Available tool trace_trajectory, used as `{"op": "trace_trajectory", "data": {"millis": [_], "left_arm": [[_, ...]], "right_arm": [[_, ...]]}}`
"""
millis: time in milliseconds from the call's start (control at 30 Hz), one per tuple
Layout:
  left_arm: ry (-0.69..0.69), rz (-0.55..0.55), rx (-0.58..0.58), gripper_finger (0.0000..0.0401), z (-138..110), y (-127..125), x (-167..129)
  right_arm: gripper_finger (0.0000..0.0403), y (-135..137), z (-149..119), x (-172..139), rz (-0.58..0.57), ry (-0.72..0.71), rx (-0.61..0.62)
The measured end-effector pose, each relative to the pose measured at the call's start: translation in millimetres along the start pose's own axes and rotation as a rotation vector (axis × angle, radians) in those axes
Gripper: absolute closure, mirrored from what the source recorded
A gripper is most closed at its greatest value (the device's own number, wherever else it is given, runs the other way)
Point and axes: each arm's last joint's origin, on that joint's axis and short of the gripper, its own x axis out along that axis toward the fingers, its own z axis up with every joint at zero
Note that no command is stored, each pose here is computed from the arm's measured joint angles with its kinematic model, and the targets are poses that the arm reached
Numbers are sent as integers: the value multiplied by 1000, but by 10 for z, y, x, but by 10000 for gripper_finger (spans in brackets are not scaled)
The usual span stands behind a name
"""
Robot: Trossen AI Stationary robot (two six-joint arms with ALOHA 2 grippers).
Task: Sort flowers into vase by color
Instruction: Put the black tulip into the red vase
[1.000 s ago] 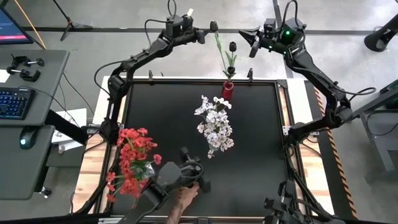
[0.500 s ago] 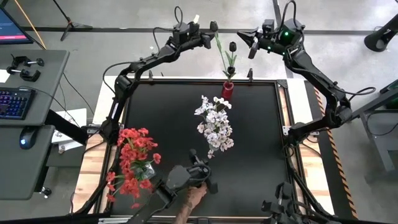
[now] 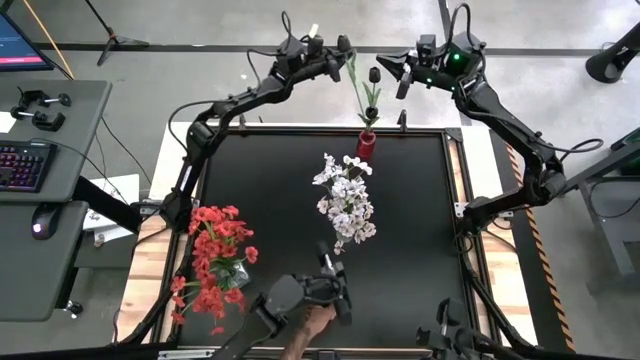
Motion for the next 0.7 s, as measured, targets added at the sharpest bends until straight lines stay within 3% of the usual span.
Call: {"op": "trace_trajectory", "data": {"millis": [267, 700], "left_arm": [[45, -152, -24, 401, -9, -102, 16], [17, -257, -113, 401, -37, -400, 101]], "right_arm": [[403, -2, -21, 0, -2, 19, 12], [403, -3, -28, -1, -3, 24, 5]]}}
